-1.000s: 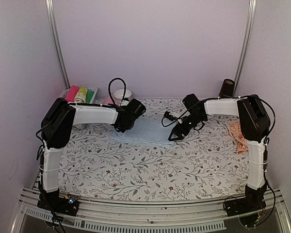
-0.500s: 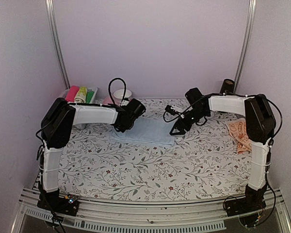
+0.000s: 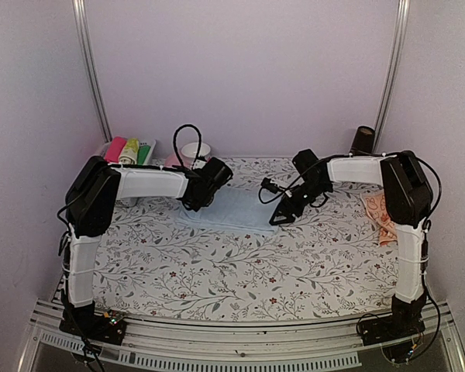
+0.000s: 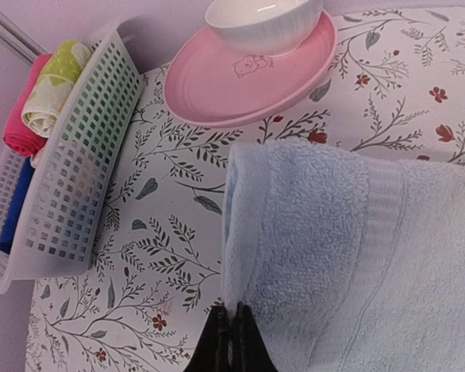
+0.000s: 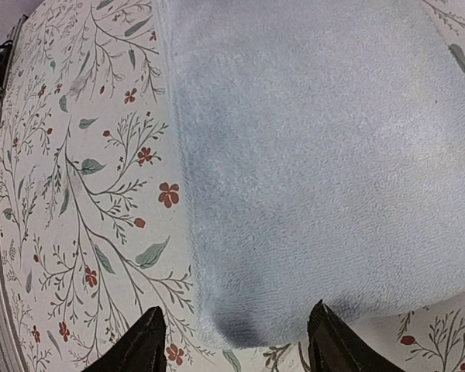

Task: Roll the towels
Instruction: Smooth out the towel at the center of the board.

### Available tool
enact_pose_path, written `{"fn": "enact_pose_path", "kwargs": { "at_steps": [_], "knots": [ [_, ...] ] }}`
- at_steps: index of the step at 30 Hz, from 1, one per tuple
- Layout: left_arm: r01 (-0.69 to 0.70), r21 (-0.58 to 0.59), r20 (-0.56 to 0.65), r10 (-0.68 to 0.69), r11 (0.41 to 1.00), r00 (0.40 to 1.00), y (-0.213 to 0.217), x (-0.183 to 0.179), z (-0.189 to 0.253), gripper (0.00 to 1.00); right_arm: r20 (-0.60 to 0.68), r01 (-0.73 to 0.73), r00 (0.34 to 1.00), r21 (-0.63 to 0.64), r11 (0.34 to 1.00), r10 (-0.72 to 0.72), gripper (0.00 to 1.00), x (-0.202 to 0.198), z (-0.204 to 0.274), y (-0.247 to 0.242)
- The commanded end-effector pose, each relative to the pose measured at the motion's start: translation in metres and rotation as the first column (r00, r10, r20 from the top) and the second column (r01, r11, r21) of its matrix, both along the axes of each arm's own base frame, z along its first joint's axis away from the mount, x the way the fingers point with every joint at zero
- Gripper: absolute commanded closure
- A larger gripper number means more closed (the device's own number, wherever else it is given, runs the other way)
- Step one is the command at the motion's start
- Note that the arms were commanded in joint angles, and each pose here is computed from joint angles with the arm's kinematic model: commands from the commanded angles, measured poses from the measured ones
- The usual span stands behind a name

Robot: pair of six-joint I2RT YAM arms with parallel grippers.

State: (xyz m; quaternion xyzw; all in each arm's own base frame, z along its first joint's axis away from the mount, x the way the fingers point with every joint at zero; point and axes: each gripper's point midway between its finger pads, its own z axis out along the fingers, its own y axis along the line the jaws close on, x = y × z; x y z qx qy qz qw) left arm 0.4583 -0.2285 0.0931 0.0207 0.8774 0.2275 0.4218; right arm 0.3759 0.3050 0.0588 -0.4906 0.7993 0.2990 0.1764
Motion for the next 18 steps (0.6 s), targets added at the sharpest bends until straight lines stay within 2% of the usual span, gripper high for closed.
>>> {"fn": "enact_pose_path", "kwargs": {
  "at_steps": [1, 6, 18],
  "knots": [
    [-0.011, 0.004, -0.001, 0.011, 1.0, 1.0, 0.005, 0.007, -0.003, 1.0, -0.027, -0.042, 0.999, 0.018, 0.999, 0.042, 0.38, -0.007, -0.002, 0.007],
    [-0.012, 0.004, -0.002, 0.012, 1.0, 1.0, 0.007, 0.007, -0.004, 1.0, -0.027, -0.047, 0.999, -0.016, 0.999, 0.046, 0.42, -0.008, -0.008, 0.005],
    [-0.014, 0.011, -0.014, 0.014, 1.0, 1.0, 0.011, 0.008, -0.009, 0.98, -0.026, -0.031, 0.999, -0.216, 0.976, 0.026, 0.52, -0.003, -0.044, -0.022]
  ]
}}
